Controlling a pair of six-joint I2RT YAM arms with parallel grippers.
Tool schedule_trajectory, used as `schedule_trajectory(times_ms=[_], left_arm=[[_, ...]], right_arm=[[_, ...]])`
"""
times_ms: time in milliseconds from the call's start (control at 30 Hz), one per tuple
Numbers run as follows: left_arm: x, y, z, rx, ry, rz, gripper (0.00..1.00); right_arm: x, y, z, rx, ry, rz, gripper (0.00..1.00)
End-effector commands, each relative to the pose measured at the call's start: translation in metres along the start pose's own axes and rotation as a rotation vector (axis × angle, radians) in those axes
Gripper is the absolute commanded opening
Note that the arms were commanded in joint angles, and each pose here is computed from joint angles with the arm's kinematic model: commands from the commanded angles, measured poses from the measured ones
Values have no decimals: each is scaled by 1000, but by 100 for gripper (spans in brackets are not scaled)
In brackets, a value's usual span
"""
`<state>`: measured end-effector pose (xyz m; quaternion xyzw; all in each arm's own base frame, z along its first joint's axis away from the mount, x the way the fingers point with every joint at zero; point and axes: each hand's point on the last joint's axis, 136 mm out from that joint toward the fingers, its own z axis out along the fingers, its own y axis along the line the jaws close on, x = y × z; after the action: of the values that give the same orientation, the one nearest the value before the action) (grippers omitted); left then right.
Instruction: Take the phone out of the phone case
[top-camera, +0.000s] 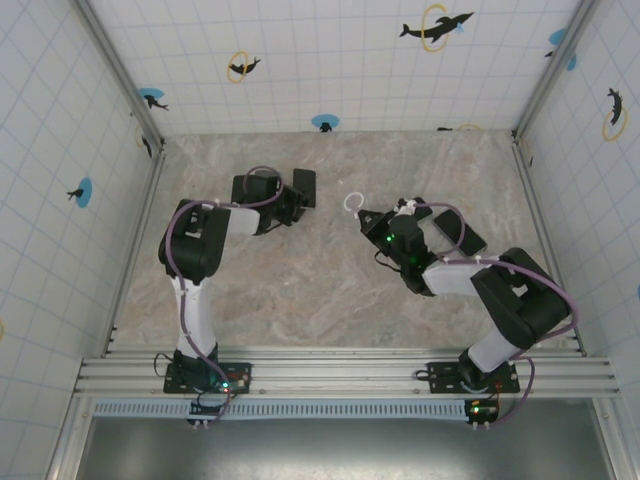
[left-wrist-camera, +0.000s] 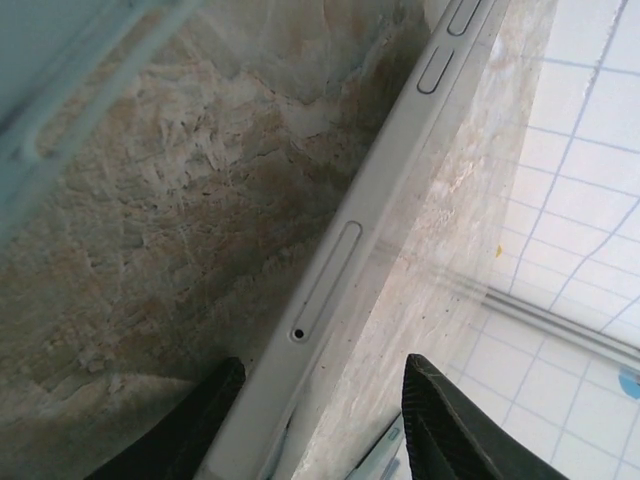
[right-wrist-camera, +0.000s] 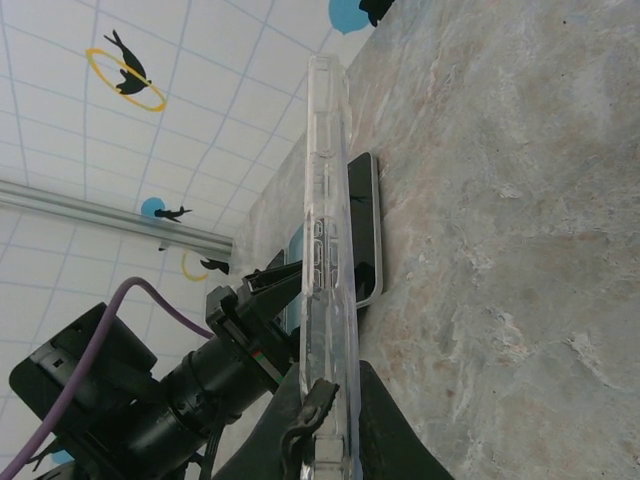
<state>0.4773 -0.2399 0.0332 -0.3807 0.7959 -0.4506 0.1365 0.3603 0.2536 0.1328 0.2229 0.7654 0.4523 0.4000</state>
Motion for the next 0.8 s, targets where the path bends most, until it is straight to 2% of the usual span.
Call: schedule_trajectory(times_ms=[0, 467, 767], left_arm=[[-4, -9, -14, -28, -27, 48, 48], [1, 21, -33, -81, -27, 33, 51], [0, -7, -39, -23, -21, 69, 52]], right_arm=[[-4, 23, 8, -54, -14, -7, 0], [-2, 22, 20, -39, 0, -38, 0], [0, 6, 37, 5, -11, -87, 0]])
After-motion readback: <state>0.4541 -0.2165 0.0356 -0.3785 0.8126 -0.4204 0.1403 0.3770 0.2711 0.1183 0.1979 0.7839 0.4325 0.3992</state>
